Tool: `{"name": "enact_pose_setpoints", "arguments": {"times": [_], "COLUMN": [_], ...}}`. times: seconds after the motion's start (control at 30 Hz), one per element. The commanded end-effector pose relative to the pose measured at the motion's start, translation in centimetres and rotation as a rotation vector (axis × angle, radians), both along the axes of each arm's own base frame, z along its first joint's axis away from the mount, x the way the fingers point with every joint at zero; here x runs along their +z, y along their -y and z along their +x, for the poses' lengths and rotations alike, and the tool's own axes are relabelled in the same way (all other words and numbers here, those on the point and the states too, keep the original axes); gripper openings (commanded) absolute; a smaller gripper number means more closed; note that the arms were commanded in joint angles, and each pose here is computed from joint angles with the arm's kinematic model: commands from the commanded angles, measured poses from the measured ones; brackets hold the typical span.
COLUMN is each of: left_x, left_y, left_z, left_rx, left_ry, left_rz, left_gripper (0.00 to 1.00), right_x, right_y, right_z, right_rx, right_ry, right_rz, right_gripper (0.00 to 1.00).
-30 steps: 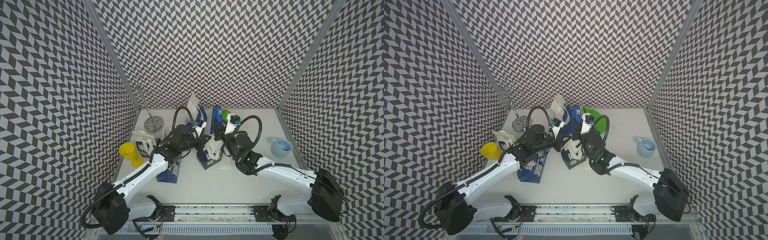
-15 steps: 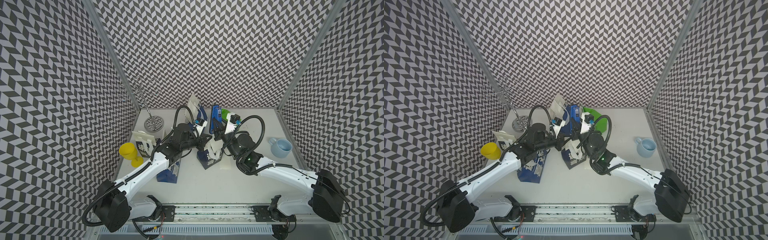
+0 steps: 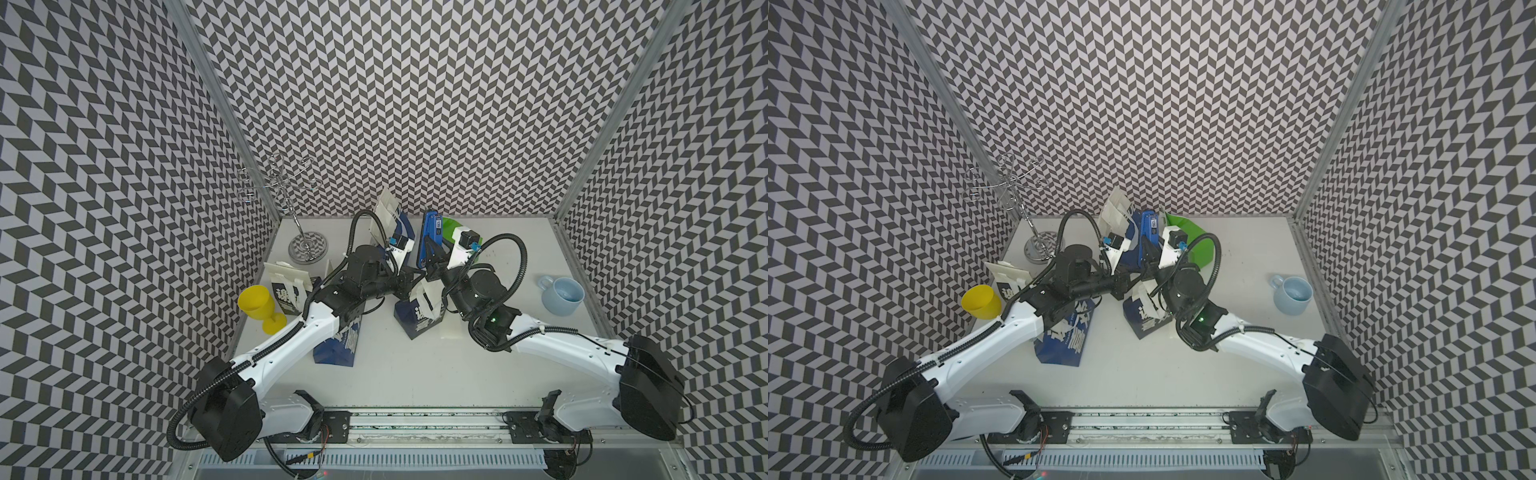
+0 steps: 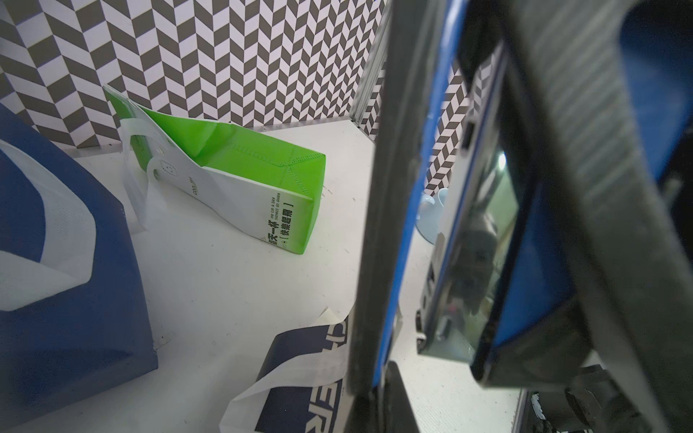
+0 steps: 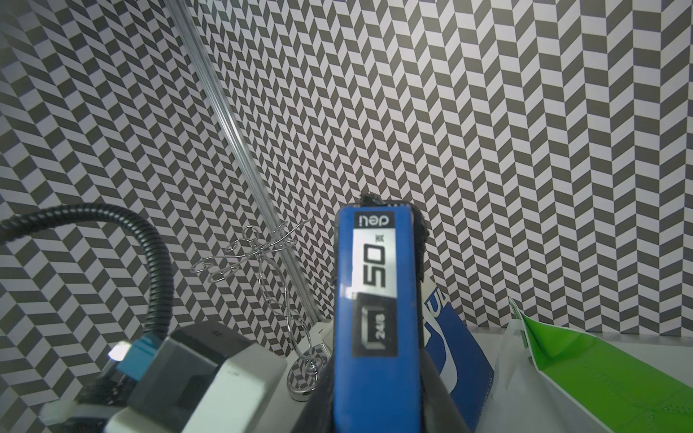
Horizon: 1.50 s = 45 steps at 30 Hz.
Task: Staple the receipts to the bags
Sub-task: Place the stapler in the takeout bag.
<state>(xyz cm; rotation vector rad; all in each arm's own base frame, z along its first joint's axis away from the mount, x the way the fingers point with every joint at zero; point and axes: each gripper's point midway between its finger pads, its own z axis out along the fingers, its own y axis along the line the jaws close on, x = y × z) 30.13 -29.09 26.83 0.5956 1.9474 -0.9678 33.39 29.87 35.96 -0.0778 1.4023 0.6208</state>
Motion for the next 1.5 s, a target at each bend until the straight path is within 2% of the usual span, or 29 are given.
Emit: {"name": "enact_pose_setpoints", "arguments": {"times": [0.0,0.27,0.5,0.7,0.87,1.1,1.3,1.37,1.47], "left_x": [2.8,3.5,3.0,3.2,4.1,4.9,3.7,3.7,4.2], "left_y": [0.1,0.1,-0.5,-1.1,-1.3,-2.4,-2.9,-2.9,-3.1], "left_z": [0.6,0.3,0.9,1.3,0.7,-1.5,-3.1,-3.9,-5.2], "left_rx": [0.009,-0.003,0.040,0.072,0.032,-0.009,-0.046,-0.075,-0.103], "left_ry": [0.054,0.074,0.085,0.150,0.278,0.545,0.642,0.674,0.730], "left_rz": [-0.057,-0.064,-0.037,-0.003,0.017,0.045,0.064,0.049,0.003], "left_gripper": [0.00,0.00,0.00,0.00,0.00,0.00,0.00,0.00,0.00], "right_x": [2.4,1.5,0.9,-0.5,-1.9,-3.2,-3.3,-3.3,-3.2], "right_y": [0.0,-0.5,-0.1,0.3,0.1,-0.5,-1.8,-1.9,-1.7], "right_z": [-0.5,-0.2,-0.8,-1.6,-1.7,-2.2,-4.7,-5.8,-7.3], "right_rx": [-0.003,-0.002,0.012,0.041,0.050,0.087,0.250,0.301,0.364], "right_ry": [0.072,0.073,0.057,0.022,-0.016,-0.022,0.001,0.007,0.020], "right_rz": [0.081,0.059,0.040,0.004,-0.052,-0.104,-0.160,-0.181,-0.207], "right_gripper": [0.00,0.00,0.00,0.00,0.00,0.01,0.39,0.46,0.50]}}
